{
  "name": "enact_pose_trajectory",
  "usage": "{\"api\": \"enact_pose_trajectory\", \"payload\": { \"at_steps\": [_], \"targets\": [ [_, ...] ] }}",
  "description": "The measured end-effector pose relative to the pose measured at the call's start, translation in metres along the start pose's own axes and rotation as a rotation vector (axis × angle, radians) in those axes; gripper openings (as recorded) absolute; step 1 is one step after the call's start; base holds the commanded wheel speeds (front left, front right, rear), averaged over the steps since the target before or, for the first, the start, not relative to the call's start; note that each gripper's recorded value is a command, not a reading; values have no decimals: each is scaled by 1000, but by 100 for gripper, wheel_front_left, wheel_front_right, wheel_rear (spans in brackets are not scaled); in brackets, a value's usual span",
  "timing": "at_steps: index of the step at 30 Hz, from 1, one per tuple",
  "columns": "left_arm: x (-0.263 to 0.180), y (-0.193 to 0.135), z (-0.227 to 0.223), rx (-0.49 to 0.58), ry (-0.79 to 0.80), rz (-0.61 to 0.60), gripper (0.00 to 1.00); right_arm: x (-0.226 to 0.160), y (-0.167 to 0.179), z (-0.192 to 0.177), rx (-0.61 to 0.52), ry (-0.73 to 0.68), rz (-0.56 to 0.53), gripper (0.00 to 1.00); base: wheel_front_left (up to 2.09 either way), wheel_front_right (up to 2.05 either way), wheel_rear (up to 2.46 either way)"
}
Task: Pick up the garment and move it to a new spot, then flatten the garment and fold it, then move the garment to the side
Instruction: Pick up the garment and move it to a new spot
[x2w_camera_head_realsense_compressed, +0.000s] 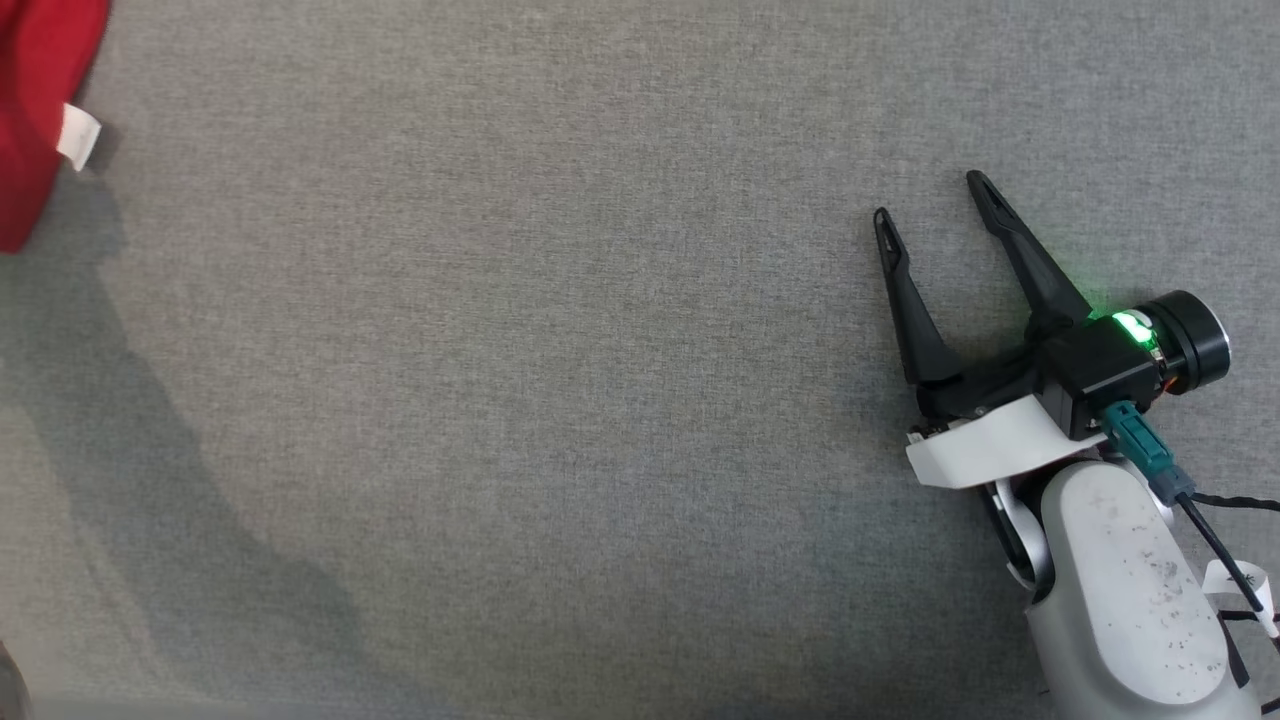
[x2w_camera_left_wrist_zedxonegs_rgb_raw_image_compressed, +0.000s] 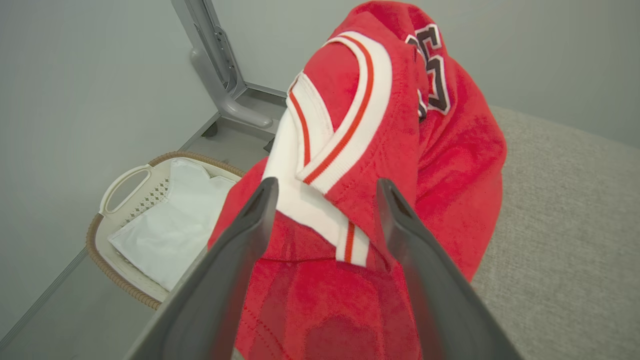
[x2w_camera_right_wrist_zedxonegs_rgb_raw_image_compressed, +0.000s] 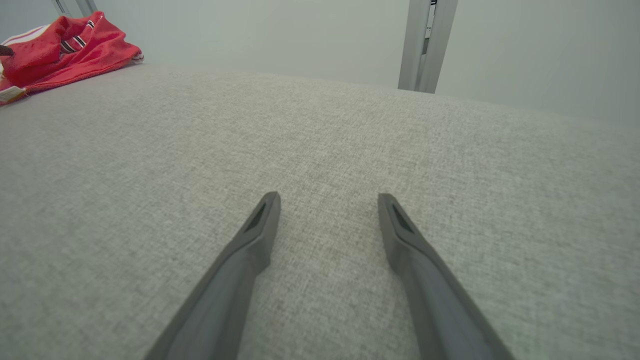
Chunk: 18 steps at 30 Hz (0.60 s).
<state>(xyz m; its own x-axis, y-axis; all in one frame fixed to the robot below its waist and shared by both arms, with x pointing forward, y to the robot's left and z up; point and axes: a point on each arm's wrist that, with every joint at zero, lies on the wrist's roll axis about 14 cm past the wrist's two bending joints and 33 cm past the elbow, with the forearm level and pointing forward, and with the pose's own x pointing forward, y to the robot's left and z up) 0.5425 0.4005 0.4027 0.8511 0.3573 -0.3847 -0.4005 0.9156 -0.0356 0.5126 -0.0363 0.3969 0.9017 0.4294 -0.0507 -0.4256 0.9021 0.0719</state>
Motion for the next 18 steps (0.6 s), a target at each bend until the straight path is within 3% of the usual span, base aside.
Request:
{"api": "enact_pose_trajectory", "payload": {
  "at_steps": [6,15,17,18],
  "targets": [
    [17,-8,-39,5,80,7,100,-1,-8,-11,1,13,-20,100,0,0,0],
    [34,-23,-40,-14,71,-11,100,-7,-19,-11,-15,18,-48,100,0,0,0],
    [37,-23,-34,-10,44,-11,40,-9,-23,-12,-20,20,-58,100,0,0,0],
    [38,-22,-32,-8,32,-10,0,-9,-24,-12,-22,19,-62,100,0,0,0]
  ]
}}
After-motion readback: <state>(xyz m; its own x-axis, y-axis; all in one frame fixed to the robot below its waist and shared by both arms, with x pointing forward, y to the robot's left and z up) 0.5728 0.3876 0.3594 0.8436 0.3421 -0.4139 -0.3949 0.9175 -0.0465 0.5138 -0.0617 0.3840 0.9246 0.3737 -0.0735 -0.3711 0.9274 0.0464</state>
